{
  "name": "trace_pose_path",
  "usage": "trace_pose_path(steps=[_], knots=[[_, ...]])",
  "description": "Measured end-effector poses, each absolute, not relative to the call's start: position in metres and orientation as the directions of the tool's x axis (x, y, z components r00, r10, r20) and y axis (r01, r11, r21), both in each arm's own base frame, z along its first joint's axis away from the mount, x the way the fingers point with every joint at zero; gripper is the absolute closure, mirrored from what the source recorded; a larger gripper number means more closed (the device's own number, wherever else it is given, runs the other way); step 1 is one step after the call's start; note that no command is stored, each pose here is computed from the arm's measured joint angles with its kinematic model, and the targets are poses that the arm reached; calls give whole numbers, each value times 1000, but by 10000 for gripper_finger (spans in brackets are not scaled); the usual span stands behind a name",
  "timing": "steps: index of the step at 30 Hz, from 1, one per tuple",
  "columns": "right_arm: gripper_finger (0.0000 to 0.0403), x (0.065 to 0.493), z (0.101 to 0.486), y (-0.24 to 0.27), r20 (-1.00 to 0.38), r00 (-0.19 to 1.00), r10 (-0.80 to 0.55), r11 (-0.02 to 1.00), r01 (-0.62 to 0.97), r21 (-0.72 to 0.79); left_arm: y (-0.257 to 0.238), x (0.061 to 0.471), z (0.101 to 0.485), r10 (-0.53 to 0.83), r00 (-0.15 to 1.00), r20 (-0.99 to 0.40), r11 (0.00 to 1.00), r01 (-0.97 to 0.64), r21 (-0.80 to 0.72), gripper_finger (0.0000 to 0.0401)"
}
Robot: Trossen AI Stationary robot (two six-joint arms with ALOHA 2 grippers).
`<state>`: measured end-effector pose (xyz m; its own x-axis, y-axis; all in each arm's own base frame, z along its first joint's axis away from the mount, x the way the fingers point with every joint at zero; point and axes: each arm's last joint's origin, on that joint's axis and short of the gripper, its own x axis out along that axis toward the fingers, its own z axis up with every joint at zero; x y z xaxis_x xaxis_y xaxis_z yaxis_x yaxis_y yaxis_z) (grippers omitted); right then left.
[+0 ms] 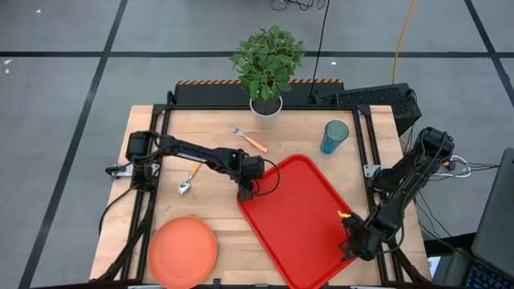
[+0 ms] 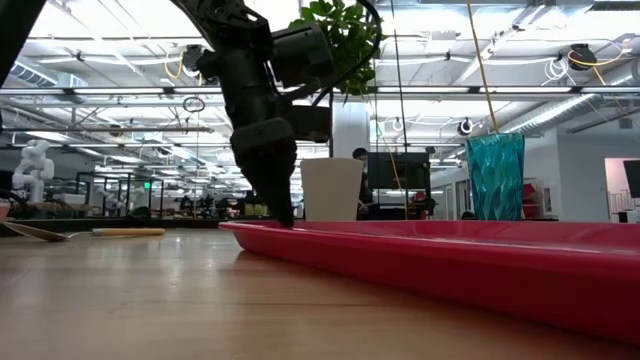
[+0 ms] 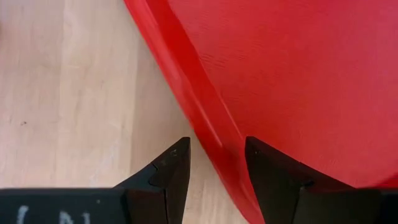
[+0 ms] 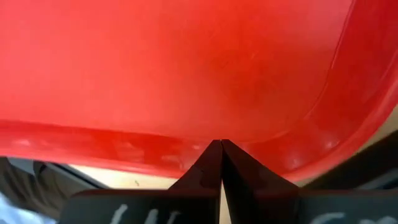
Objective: Pick and place plate/cup/fork/spoon on tray
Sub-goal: Move the red tray to the center of the table
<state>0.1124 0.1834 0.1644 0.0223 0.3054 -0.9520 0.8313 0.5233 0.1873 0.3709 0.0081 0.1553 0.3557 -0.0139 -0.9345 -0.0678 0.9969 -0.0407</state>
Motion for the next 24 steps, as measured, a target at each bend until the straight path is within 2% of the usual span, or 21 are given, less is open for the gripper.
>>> trace_pose_path(steps=[4,12,24], knots=[[403,113,163,182,-966,95,239,518,829,210,5,371,155,-17,351,-936,998,-58,-40,245],[403,113,151,185,-978,26,206,544,828,137,0,365,154,52,297,-953,997,-64,34,244],[403,113,141,188,-985,-20,173,578,811,85,-9,363,153,49,278,-959,999,-21,45,245]])
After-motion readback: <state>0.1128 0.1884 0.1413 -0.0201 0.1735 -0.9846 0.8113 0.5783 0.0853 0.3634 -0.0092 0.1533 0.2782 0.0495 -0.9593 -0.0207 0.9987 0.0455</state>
